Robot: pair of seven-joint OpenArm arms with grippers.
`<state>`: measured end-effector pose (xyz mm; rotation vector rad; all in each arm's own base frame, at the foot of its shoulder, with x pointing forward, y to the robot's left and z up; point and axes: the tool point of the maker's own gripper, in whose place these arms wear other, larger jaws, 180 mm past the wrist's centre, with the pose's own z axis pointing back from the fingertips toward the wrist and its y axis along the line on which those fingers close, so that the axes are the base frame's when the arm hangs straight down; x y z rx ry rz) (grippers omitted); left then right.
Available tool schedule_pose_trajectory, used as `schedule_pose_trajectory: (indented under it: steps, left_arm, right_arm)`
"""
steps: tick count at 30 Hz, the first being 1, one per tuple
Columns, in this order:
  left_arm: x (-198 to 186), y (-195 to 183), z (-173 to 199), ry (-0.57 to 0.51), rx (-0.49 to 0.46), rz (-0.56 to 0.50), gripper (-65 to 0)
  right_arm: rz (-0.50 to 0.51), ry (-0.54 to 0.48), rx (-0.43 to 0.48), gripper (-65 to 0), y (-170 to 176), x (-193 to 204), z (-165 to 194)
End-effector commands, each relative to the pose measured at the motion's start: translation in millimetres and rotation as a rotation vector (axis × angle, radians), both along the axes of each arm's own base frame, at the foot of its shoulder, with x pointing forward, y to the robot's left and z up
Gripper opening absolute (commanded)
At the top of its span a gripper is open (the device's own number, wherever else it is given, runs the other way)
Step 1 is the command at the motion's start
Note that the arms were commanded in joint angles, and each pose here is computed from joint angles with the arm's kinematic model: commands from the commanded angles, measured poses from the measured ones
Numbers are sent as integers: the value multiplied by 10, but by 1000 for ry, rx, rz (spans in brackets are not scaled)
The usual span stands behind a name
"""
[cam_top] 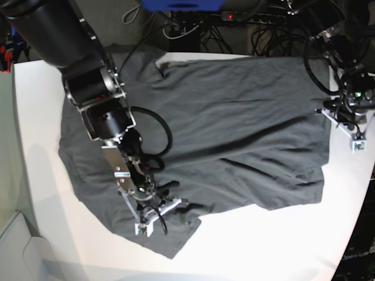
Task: Layout the t-shirt on the table in an organized manner, then fold the t-shirt properly
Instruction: 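Move the right gripper to the shirt's hem and grasp it, then regrasp the shirt's shoulder edges with both grippers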
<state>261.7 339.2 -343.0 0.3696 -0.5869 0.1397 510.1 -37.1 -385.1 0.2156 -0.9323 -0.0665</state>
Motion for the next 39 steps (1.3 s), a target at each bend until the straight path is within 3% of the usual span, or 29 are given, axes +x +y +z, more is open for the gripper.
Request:
schedule_pose_trajectory:
  steps: [1, 10, 19, 24, 32, 36, 39]
  left_arm:
    - [47, 49, 145, -36, 32, 2, -646]
    - [-41, 14, 79, -20, 27, 0, -646]
    - [-23, 9, 66, -20, 22, -1, -646]
    - [20, -65, 48, -29, 3, -7, -646]
    - [171, -235, 68, -73, -45, -9, -646]
    - [258, -342, 74, -93, -73, -15, -646]
    - [457, -428, 138, -116, -82, -49, -646]
  right_arm:
    - [18, -54, 17, -650, 113, 137, 192]
    - [-55, -11, -50, -650, -247, -10, -279]
    - [-177, 0, -161, -650, -1141, -23, -334]
    - [-223, -6, -197, -650, -1424, -15, -288]
    - [-158, -192, -145, -650, -1225, 164, 348]
    - [-86, -200, -111, -650, -1013, -11, 543]
    - [-34, -160, -84, -650, -820, -243, 492]
